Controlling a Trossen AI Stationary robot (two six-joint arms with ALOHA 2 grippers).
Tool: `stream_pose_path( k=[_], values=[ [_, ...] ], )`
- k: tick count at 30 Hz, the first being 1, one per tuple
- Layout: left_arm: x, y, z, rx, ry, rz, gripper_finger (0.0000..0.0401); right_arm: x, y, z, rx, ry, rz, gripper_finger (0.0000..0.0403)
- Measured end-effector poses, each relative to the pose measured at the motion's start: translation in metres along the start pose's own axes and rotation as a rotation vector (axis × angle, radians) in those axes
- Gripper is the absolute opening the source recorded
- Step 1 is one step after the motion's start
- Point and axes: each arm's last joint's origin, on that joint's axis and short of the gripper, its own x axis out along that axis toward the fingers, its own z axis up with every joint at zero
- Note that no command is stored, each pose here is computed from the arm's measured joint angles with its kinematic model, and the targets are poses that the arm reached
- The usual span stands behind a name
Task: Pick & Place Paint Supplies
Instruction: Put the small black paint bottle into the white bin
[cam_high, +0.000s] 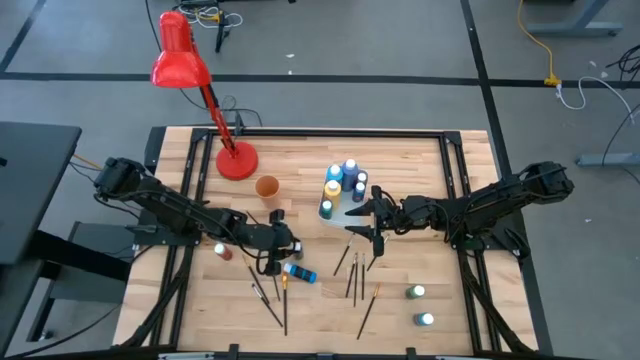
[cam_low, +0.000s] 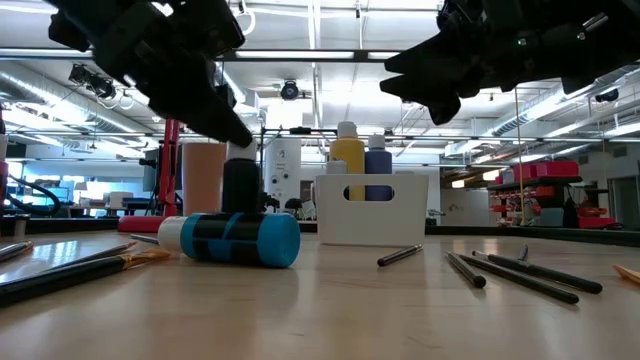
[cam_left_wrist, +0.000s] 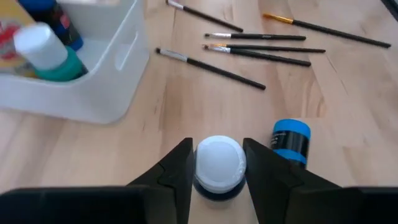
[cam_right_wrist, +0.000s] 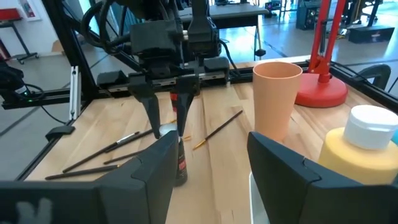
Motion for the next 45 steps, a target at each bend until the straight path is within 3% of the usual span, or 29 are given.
stream_pose_path(
  k=[11,16,24,35,39,45],
  values=[
    [-0.007,-0.004,0.048,0.135,-0.157,0.010,0.0126,0.001,0.018,0.007,-0.042,-0.028,0.069,0.0196],
    [-0.010,-0.001,0.067,0.163,-0.209,0.028,0.0126,0.018,0.028,0.012,-0.054,-0.015,0.085,0.0196],
    [-0.010,0.003,0.071,0.198,-0.216,0.050,0.0126,0.060,0.037,0.002,-0.196,0.094,0.082,0.0202],
    [-0.010,0.004,0.071,0.219,-0.216,0.083,0.0126,0.087,0.035,0.010,-0.200,0.130,0.047,0.0263],
    [-0.011,0.004,0.071,0.225,-0.221,0.106,0.0126,0.088,0.035,0.008,-0.205,0.152,0.042,0.0241],
    [-0.010,0.004,0.070,0.222,-0.212,0.104,0.0128,0.088,0.033,0.009,-0.193,0.147,0.039,0.0172]
  ],
)
